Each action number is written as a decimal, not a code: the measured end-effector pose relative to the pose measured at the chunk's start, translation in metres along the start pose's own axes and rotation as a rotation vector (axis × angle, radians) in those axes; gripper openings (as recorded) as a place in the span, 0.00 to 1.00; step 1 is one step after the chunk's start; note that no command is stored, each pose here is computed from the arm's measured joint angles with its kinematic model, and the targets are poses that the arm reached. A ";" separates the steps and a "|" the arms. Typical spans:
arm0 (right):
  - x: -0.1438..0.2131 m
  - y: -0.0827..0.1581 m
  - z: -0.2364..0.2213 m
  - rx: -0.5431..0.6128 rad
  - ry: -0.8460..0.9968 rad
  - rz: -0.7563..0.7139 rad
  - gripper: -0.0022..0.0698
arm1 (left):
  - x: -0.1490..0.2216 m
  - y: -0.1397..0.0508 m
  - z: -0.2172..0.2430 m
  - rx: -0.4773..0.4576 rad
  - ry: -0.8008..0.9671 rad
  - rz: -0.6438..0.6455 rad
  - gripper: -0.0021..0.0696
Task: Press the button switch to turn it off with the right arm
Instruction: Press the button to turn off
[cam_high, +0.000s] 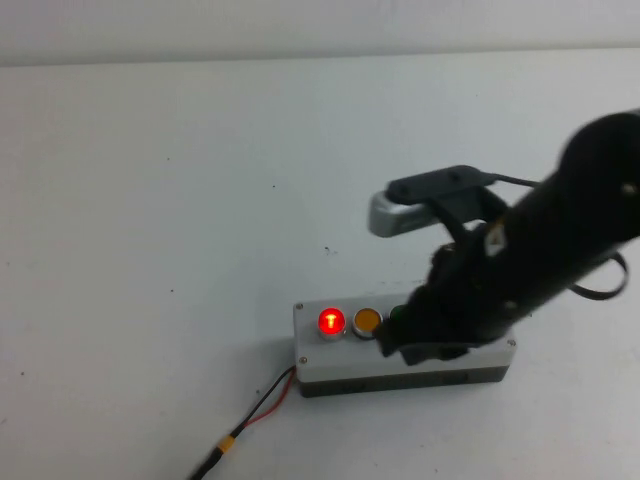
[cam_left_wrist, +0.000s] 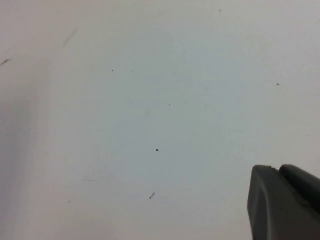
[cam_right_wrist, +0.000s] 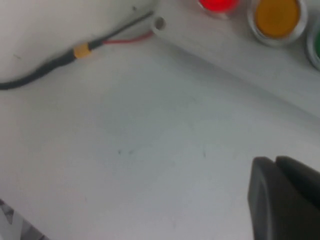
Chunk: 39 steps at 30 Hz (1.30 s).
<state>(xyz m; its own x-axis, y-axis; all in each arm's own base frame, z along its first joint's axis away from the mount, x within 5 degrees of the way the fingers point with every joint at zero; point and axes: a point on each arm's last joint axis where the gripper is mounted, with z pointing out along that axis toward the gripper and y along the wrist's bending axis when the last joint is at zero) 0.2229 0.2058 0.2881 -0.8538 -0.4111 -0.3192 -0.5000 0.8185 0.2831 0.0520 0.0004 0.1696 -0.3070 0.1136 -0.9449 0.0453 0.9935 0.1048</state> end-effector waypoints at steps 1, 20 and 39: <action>-0.009 0.007 0.006 -0.005 0.002 -0.019 0.01 | 0.000 0.000 0.000 0.000 0.000 0.000 0.03; -0.098 0.025 0.075 0.106 0.116 -0.145 0.01 | 0.000 0.000 0.000 0.000 0.000 0.000 0.03; -0.099 0.025 0.076 0.103 0.149 -0.164 0.01 | 0.000 0.000 0.000 0.000 0.000 0.000 0.03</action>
<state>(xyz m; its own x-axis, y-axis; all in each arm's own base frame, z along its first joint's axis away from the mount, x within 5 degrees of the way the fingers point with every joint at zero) 0.3055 0.2977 0.2576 -0.7782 -0.5904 -0.2140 -0.6227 0.7695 0.1418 0.0520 0.0004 0.1696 -0.3070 0.1136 -0.9449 0.0453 0.9935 0.1048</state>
